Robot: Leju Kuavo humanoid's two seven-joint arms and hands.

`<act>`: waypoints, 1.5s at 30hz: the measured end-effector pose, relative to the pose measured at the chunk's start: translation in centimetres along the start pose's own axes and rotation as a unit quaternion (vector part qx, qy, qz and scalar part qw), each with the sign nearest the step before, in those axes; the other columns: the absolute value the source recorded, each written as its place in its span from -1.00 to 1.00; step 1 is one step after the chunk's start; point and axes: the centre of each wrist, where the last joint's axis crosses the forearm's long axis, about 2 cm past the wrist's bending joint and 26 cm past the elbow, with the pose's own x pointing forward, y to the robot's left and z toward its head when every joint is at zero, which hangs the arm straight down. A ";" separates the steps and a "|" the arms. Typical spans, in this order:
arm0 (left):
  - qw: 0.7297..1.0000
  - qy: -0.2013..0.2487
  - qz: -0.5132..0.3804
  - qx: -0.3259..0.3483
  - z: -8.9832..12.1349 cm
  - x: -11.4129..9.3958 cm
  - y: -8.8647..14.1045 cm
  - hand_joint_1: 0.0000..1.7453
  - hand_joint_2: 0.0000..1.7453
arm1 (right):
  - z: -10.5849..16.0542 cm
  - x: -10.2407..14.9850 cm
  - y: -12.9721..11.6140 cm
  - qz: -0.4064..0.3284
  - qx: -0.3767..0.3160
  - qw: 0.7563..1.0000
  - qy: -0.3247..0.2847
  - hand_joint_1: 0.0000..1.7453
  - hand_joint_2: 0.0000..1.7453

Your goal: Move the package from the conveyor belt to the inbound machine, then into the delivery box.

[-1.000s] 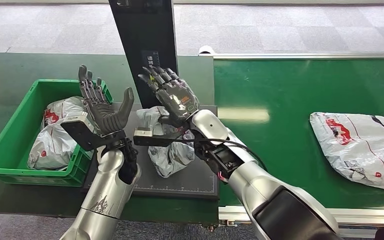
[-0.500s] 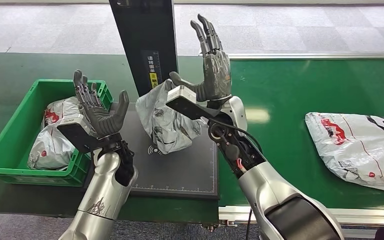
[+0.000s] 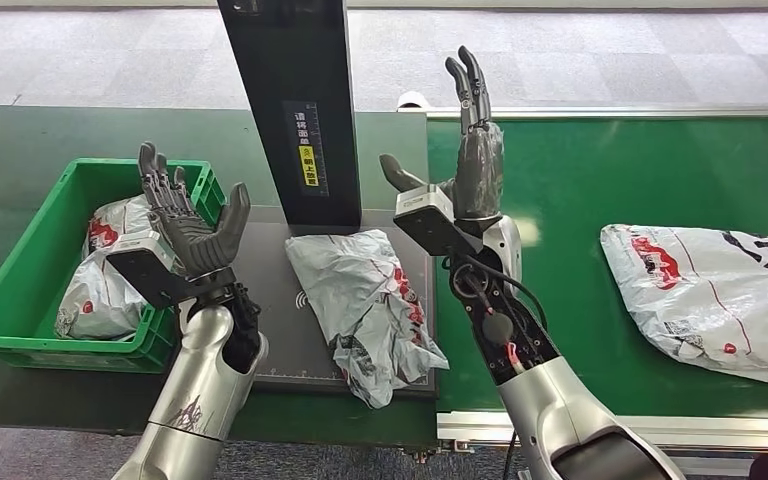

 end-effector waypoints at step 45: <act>0.993 0.014 -0.024 -0.115 2.7 -1.7 1.3 -1.00 1.00 | 16.3 -2.6 -6.9 -0.169 -0.126 0.958 0.193 -1.00 1.00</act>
